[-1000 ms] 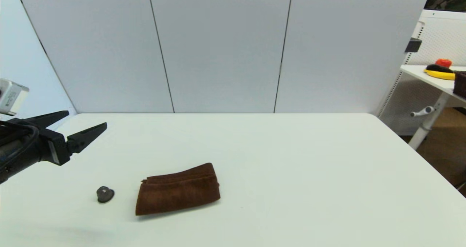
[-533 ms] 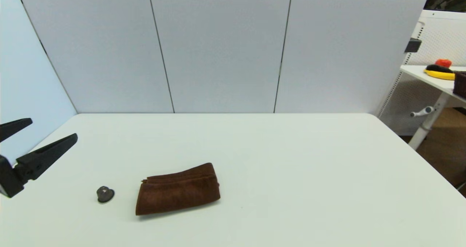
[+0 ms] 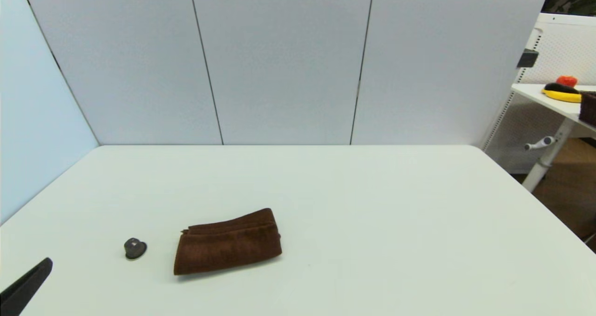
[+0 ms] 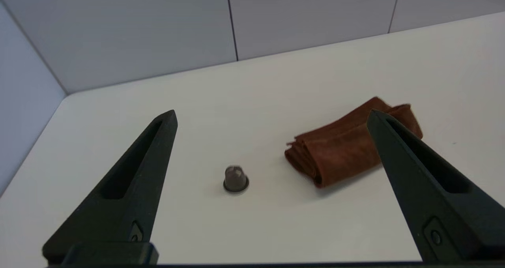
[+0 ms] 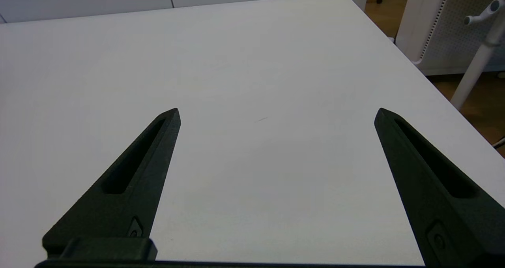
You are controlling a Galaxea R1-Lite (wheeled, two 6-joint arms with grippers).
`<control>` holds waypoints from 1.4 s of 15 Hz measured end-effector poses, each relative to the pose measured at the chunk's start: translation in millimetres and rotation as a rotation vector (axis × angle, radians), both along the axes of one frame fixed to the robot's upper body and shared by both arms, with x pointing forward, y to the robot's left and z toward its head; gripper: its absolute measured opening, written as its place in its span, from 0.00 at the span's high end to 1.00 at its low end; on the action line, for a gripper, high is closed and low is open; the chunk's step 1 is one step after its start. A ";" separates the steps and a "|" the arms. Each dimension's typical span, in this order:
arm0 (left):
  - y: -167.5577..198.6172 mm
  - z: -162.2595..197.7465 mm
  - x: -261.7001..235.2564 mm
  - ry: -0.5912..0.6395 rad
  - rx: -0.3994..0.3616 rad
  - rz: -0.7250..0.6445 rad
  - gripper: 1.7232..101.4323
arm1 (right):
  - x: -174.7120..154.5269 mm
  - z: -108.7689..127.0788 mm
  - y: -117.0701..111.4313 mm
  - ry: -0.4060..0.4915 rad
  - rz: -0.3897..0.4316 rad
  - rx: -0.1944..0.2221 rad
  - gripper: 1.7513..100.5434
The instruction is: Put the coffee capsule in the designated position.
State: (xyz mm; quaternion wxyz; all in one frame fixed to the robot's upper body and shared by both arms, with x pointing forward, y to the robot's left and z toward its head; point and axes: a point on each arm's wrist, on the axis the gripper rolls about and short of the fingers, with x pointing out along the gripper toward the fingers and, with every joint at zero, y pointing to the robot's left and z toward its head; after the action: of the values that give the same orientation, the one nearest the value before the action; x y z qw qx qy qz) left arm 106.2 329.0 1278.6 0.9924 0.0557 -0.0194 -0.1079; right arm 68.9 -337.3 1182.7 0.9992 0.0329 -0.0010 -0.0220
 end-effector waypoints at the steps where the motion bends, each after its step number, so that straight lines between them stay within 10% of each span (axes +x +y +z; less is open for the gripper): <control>1: 1.0 -12.8 -5.1 0.000 -0.006 0.027 0.04 | 0.0 -0.1 0.0 0.001 0.000 0.000 0.03; 21: 4.9 -95.5 -36.9 0.040 -0.155 0.230 0.04 | 0.0 -0.2 0.0 0.001 0.000 0.000 0.03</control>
State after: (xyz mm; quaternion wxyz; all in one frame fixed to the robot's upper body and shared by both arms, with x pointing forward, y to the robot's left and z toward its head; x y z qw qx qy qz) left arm 69.3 333.9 1183.1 0.9997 -0.0216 -0.0015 0.0072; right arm 68.9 -337.3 1182.5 0.9992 0.0329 -0.0006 -0.0222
